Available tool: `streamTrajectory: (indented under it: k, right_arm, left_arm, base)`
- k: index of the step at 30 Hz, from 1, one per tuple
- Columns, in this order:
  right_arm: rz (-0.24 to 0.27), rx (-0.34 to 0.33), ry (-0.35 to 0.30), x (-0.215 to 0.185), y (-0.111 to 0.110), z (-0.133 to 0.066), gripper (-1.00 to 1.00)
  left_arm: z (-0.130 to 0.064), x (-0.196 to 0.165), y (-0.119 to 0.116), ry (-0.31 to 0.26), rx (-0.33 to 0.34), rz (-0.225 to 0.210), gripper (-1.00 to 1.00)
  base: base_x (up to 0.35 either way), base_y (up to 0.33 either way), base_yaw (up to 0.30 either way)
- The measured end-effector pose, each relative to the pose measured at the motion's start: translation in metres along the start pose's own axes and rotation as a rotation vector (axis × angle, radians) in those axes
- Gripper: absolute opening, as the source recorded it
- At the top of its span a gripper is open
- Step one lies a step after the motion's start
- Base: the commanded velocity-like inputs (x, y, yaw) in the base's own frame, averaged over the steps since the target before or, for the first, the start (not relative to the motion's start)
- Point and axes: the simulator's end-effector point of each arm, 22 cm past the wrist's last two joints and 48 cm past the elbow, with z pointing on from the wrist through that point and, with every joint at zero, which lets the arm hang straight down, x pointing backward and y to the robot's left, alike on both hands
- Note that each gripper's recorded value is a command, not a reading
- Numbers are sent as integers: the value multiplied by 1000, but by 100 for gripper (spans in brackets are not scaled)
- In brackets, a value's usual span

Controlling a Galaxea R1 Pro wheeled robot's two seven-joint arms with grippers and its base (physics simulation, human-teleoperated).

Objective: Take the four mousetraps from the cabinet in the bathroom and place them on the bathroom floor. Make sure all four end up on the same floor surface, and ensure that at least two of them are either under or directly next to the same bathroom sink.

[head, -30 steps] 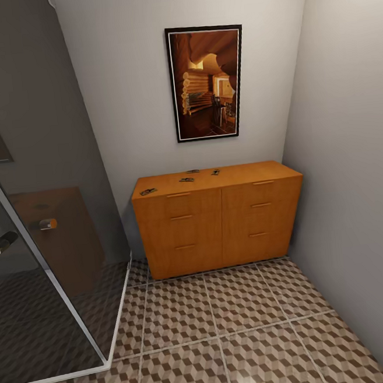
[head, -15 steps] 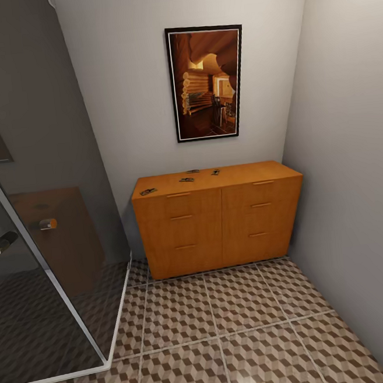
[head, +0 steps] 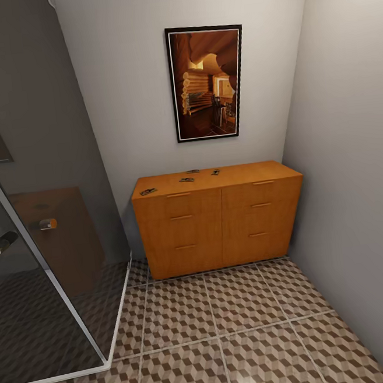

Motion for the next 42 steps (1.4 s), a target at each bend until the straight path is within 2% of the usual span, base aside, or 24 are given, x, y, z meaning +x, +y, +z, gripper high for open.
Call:
streamTrajectory:
  k: [42]
  right_arm:
    - [0, 0, 0, 0, 0, 0, 100]
  left_arm:
    - [0, 0, 0, 0, 0, 0, 100]
  base:
    - [0, 0, 0]
